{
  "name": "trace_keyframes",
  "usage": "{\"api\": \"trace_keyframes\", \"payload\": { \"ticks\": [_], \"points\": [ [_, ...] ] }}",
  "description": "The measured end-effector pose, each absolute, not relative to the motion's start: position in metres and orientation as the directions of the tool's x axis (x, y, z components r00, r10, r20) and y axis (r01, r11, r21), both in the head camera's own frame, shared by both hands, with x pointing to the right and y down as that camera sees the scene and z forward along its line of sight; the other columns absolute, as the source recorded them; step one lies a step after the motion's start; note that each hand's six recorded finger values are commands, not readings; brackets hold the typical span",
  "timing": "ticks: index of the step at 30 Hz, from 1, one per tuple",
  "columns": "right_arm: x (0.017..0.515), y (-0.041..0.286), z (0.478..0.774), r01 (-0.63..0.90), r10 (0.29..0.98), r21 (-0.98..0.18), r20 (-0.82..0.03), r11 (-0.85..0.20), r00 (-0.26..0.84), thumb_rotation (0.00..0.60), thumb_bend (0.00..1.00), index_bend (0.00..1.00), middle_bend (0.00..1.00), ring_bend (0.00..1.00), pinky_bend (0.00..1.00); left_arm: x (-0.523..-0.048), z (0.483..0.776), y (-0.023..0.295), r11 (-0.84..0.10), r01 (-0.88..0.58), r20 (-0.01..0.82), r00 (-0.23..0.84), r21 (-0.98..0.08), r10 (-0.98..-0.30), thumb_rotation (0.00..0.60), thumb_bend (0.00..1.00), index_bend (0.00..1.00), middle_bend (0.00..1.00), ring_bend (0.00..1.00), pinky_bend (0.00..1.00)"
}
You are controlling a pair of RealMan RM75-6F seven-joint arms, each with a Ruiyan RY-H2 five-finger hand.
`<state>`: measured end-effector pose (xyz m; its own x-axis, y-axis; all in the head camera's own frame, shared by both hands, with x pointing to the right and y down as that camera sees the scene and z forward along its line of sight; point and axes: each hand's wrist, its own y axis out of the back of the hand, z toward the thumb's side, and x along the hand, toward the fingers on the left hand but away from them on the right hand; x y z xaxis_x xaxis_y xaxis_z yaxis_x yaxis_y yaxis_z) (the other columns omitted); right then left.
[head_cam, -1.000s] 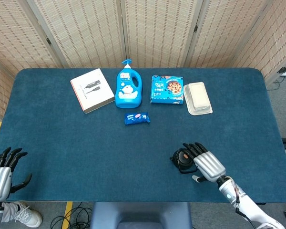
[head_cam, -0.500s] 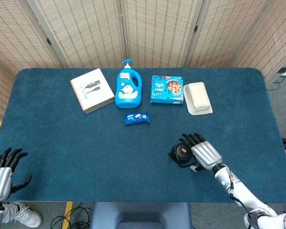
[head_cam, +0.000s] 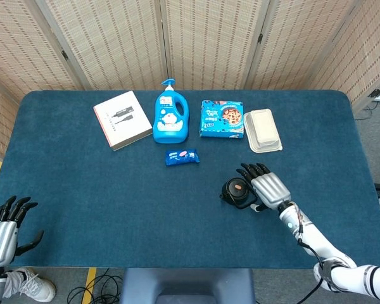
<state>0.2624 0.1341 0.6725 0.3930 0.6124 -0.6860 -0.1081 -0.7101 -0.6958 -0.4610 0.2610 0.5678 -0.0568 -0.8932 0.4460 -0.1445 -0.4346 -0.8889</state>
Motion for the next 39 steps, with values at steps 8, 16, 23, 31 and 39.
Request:
{"api": "trace_keyframes", "payload": {
  "ticks": [8, 16, 23, 31, 39],
  "points": [
    [0.264, 0.155, 0.657, -0.129, 0.579, -0.684, -0.689, -0.718, 0.435, 0.600, 0.16, 0.00, 0.10, 0.01, 0.00, -0.462, 0.566, 0.262, -0.433, -0.147, 0.445, -0.059, -0.889, -0.893, 0.600, 0.32, 0.25, 0.17, 0.08, 0.15],
    [0.264, 0.171, 0.637, -0.150, 0.571, -0.722, -0.641, -0.676, 0.513, 0.600, 0.18, 0.19, 0.30, 0.20, 0.00, -0.462, 0.564, 0.262, -0.426, -0.151, 0.439, -0.058, -0.892, -0.897, 0.600, 0.32, 0.25, 0.17, 0.08, 0.15],
    [0.263, 0.171, 0.638, -0.186, 0.558, -0.740, -0.625, -0.647, 0.545, 0.600, 0.18, 0.31, 0.36, 0.27, 0.00, -0.463, 0.564, 0.264, -0.430, -0.152, 0.443, -0.063, -0.890, -0.894, 0.600, 0.32, 0.25, 0.17, 0.08, 0.15],
    [0.256, 0.170, 0.647, -0.215, 0.539, -0.734, -0.635, -0.645, 0.553, 0.600, 0.20, 0.37, 0.40, 0.32, 0.00, -0.465, 0.565, 0.265, -0.432, -0.151, 0.445, -0.068, -0.889, -0.893, 0.600, 0.32, 0.25, 0.17, 0.08, 0.15],
    [0.259, 0.165, 0.653, -0.223, 0.542, -0.723, -0.653, -0.654, 0.529, 0.600, 0.20, 0.38, 0.41, 0.33, 0.00, -0.465, 0.566, 0.265, -0.433, -0.150, 0.447, -0.067, -0.889, -0.892, 0.600, 0.32, 0.25, 0.17, 0.08, 0.15]
  ]
}}
